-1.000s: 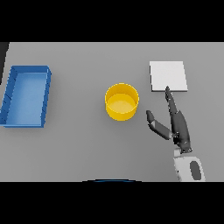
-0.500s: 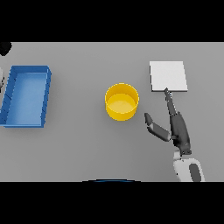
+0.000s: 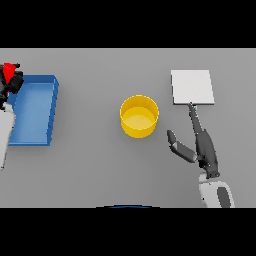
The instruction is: Pick up the red beaker and tilt it to pour out 1 green nut into yellow bowl. Pick up the yellow bowl and place it on the metallic measuring scale.
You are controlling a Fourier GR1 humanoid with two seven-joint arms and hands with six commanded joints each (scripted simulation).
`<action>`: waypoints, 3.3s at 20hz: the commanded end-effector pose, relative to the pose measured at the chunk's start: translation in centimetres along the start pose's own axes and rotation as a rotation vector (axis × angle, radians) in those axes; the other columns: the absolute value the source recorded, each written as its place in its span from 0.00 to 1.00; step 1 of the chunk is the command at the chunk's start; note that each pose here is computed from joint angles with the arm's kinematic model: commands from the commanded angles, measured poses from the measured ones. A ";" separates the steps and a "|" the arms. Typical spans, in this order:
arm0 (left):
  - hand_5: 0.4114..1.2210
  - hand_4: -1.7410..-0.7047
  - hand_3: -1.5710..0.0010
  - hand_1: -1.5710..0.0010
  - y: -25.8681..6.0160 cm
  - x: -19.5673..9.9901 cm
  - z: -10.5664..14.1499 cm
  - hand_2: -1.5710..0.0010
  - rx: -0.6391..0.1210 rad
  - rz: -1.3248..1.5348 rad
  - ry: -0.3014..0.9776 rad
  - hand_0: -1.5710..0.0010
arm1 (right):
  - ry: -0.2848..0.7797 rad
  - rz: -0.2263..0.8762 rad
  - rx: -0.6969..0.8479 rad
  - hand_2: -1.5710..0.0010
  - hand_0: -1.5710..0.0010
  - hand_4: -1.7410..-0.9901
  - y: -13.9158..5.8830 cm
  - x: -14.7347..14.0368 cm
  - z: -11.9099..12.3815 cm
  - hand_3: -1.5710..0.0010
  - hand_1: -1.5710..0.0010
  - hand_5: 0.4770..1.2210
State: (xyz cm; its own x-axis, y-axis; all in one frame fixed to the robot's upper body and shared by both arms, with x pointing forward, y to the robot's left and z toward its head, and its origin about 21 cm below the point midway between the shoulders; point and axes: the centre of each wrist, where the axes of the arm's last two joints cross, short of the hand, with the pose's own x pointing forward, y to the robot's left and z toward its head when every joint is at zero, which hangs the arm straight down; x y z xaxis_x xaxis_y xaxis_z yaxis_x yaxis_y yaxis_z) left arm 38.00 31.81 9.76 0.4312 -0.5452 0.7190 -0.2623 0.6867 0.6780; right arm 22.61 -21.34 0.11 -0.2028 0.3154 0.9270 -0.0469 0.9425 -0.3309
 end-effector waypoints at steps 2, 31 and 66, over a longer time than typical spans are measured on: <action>0.91 0.00 0.02 0.00 -0.3 -0.8 0.7 0.00 -0.005 0.023 0.022 0.00 | -0.024 -0.002 0.004 1.00 1.00 0.97 -0.3 -0.1 0.0 1.00 1.00 0.23; 0.32 0.97 0.99 0.99 -1.0 -2.7 2.5 0.99 -0.107 -0.160 -0.073 0.99 | -0.086 0.473 0.398 1.00 1.00 0.82 -2.5 3.3 -5.4 1.00 1.00 0.26; 0.36 0.96 1.00 1.00 0.1 -3.7 2.1 1.00 -0.104 -0.177 -0.057 1.00 | -0.091 1.180 1.163 0.95 0.98 0.58 6.3 4.5 -14.7 0.91 0.98 0.44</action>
State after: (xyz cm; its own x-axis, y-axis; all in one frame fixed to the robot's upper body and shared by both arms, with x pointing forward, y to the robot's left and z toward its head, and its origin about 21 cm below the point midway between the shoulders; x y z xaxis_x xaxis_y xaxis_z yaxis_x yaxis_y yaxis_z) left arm 34.54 32.87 7.54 0.4118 -0.6862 0.5997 -0.0950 0.6221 0.7771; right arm 35.78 -12.34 4.80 -0.7059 0.7029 0.0874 -0.4851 -0.3898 -0.7828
